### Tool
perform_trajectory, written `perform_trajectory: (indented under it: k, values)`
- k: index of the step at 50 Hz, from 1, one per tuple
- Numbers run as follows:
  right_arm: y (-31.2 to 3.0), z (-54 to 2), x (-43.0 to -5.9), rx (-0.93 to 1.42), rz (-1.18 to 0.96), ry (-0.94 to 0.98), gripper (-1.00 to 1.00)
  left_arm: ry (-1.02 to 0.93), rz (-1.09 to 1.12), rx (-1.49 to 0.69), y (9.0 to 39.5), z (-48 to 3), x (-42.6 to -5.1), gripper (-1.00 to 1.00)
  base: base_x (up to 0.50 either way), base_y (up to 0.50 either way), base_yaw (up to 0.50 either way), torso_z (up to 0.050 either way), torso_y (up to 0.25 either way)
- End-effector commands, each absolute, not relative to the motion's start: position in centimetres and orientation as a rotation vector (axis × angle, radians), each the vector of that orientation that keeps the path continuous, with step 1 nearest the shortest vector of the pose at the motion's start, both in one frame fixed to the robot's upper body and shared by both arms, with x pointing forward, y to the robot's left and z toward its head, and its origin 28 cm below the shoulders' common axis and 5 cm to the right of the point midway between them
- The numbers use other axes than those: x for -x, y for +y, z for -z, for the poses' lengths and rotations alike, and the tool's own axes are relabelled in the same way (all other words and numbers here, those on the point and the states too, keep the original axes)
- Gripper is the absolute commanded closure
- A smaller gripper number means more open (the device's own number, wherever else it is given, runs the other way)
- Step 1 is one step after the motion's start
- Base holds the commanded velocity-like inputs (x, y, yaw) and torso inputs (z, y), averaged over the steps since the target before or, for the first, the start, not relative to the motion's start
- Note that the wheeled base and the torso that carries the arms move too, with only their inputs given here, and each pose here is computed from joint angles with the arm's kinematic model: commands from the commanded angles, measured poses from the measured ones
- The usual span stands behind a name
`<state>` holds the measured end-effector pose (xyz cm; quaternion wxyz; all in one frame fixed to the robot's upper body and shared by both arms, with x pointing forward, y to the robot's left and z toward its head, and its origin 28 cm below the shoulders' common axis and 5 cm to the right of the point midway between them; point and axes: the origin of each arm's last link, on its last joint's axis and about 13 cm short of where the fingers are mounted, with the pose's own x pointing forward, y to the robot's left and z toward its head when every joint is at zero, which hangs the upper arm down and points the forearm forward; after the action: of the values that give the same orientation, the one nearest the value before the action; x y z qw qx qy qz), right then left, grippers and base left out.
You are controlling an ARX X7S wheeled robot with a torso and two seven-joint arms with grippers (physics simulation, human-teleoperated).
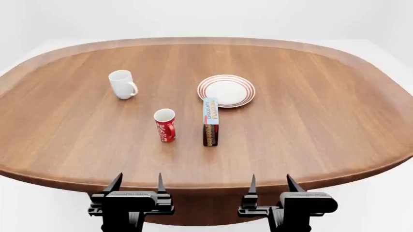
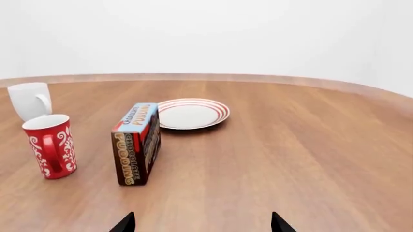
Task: Pick up the white mug and put it on the plate, and put the chocolate pudding to the right of the plate.
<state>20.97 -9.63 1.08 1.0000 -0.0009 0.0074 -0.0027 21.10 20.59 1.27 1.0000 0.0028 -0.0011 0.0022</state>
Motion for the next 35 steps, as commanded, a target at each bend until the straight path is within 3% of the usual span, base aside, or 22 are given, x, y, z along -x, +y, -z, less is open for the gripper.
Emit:
perform_trajectory:
  k: [1, 16, 21, 27, 35]
  values:
    - [-9.6, -1.0, -20.9, 0.0, 0.008, 0.021, -1.0, 0.008, -0.014, -0.02, 20.6, -1.1, -21.2, -1.0, 0.0, 0.0, 0.0, 0.0, 0.0]
    - [-9.8, -1.6, -21.0, -0.011, 0.018, 0.012, -1.0, -0.042, -0.053, -0.052, 21.0, -2.1, -21.2, -1.0, 0.0, 0.0, 0.0, 0.0, 0.0]
    - [-11.4, -6.8, -21.9, -0.052, 0.09, -0.151, -1.0, -0.258, -0.134, -0.128, 22.5, -7.4, -21.5, -1.0, 0.0, 0.0, 0.0, 0.0, 0.0]
    - [-14.4, -15.0, -21.3, -0.063, 0.218, -0.501, -1.0, -0.573, -0.285, -0.154, 24.8, -15.7, -20.7, -1.0, 0.0, 0.0, 0.0, 0.0, 0.0]
    - [-16.4, -21.0, -19.2, -0.025, 0.286, -0.786, -1.0, -0.794, -0.435, -0.162, 27.1, -20.7, -18.8, -1.0, 0.0, 0.0, 0.0, 0.0, 0.0]
